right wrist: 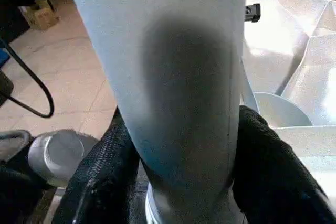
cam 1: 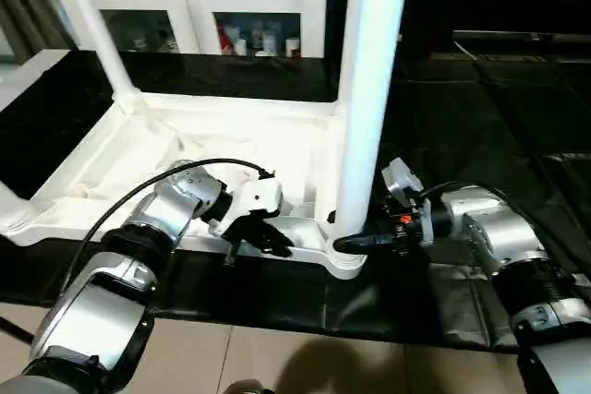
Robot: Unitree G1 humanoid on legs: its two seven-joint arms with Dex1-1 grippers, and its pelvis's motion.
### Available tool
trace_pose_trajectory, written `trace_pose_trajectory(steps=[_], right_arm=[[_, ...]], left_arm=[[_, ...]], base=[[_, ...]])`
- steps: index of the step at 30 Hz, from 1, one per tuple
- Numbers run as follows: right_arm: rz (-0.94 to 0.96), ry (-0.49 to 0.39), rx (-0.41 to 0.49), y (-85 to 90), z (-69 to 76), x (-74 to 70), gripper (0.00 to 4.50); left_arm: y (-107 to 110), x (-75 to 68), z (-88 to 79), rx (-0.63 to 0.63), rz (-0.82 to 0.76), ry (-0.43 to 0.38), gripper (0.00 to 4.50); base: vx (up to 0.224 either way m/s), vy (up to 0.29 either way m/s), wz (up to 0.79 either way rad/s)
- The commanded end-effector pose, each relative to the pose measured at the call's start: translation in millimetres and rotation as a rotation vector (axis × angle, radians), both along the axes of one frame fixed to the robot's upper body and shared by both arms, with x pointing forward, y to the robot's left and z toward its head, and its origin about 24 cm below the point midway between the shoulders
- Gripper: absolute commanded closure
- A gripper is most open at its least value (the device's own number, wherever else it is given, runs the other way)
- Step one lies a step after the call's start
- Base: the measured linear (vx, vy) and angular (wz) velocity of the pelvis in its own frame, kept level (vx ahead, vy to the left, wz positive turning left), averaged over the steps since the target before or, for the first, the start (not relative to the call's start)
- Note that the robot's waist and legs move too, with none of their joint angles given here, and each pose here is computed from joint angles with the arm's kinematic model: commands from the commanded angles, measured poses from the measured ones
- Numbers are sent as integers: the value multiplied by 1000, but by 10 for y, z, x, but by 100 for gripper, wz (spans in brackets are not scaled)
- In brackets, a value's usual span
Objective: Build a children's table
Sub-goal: Rotate leg to tighten
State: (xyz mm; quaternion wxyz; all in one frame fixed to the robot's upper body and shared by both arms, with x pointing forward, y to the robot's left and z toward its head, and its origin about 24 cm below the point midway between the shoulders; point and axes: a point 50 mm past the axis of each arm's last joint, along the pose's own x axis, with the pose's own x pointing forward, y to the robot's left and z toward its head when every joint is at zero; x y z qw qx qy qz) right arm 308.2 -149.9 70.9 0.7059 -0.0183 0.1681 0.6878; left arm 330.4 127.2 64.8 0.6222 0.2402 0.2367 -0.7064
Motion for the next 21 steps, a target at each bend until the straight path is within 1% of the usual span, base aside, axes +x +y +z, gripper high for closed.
trace_pose_trajectory(steps=[1,2,3,5,7,8,11,13,15,16,17,19,21], right_arm=[[-17,-3,15,94,-18,-13,237],[-83,-12,15,104,-29,17,241],[-83,-12,15,104,-29,17,242],[-241,-26,27,195,-66,69,246],[-276,-26,28,232,-80,76,249],[-384,-12,11,346,-134,106,249],[-437,-1,-3,396,-161,121,250],[-581,17,-48,559,-224,195,251],[-701,23,-70,724,-231,280,251],[-701,23,-70,724,-231,280,252],[-777,18,-83,852,-199,349,252],[-814,-4,-102,902,-176,385,252],[-821,-14,-108,906,-171,391,252]], left_arm=[[-72,61,25,-25,69,-26,450],[-102,84,33,-33,96,-28,450],[-102,84,33,-33,96,-28,450],[-249,196,74,-71,227,-53,450],[-293,224,87,-82,262,-62,450],[-411,287,116,-108,350,-72,450],[-460,309,127,-117,386,-71,450],[-609,368,167,-149,487,-84,450],[-731,409,199,-177,569,-95,450],[-731,409,199,-177,569,-95,450],[-804,429,212,-193,622,-111,450],[-837,433,213,-194,638,-117,450],[-844,433,212,-193,642,-118,450]], base=[[0,0,0],[0,0,0],[0,0,0],[0,0,0],[0,0,0],[0,0,0],[0,0,0],[0,0,0],[0,0,0],[0,0,0],[0,0,0],[0,0,0],[0,0,0]])
